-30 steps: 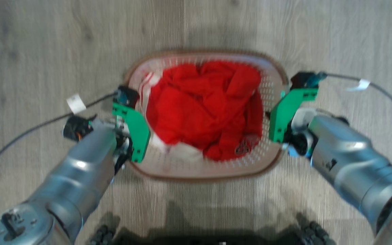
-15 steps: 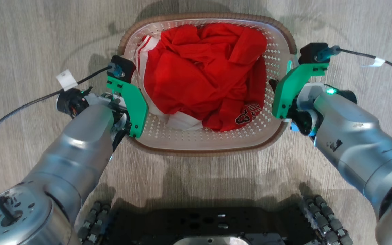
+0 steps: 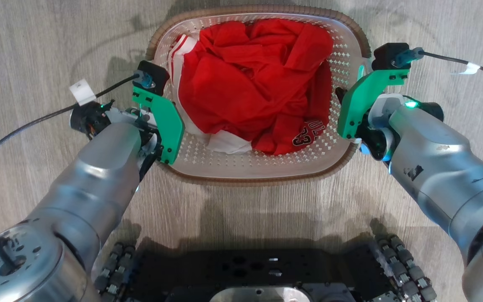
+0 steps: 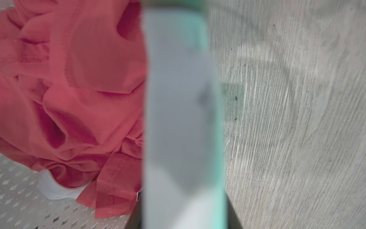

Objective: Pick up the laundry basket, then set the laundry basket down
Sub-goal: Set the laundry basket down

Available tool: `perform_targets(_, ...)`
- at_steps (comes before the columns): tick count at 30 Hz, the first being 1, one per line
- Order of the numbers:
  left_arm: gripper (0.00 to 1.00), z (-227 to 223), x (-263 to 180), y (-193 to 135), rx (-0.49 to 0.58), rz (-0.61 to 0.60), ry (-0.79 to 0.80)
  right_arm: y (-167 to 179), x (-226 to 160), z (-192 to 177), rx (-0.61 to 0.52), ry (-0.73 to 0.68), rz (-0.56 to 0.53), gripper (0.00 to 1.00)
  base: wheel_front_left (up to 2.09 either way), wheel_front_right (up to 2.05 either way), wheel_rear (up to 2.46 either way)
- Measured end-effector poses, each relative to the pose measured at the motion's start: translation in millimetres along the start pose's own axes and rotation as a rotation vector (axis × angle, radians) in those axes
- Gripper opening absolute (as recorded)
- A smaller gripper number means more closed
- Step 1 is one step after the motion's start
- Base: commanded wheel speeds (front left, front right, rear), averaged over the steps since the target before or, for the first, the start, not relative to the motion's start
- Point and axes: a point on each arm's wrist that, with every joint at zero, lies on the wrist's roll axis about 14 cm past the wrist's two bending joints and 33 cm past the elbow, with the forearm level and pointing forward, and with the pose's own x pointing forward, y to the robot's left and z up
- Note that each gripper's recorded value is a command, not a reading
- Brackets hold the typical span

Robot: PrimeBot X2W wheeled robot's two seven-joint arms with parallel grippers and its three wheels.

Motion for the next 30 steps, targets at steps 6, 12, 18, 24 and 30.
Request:
perform_targets(6,0.0,-1,2,1,-0.003,-0.001,0.003,-1,3,-3,-0.008,0.008,0.0,0.0,0.0,0.0,0.0)
perform_targets(12,0.0,-2,1,2,-0.004,0.003,0.003,0,4,-3,-0.012,0.004,0.001,0.0,0.0,0.0,0.0)
perform_targets(18,0.0,-2,0,3,-0.005,0.005,0.002,0,5,-3,-0.015,0.005,0.001,0.0,0.0,0.0,0.0)
perform_targets(24,0.93,-4,0,4,-0.017,0.011,0.019,-2,6,-2,-0.027,-0.001,-0.008,1.0,0.0,0.0,0.0)
perform_targets(30,1.0,2,2,-5,-0.012,0.014,0.001,-2,7,13,-0.041,-0.034,-0.011,1.0,0.0,0.0,0.0)
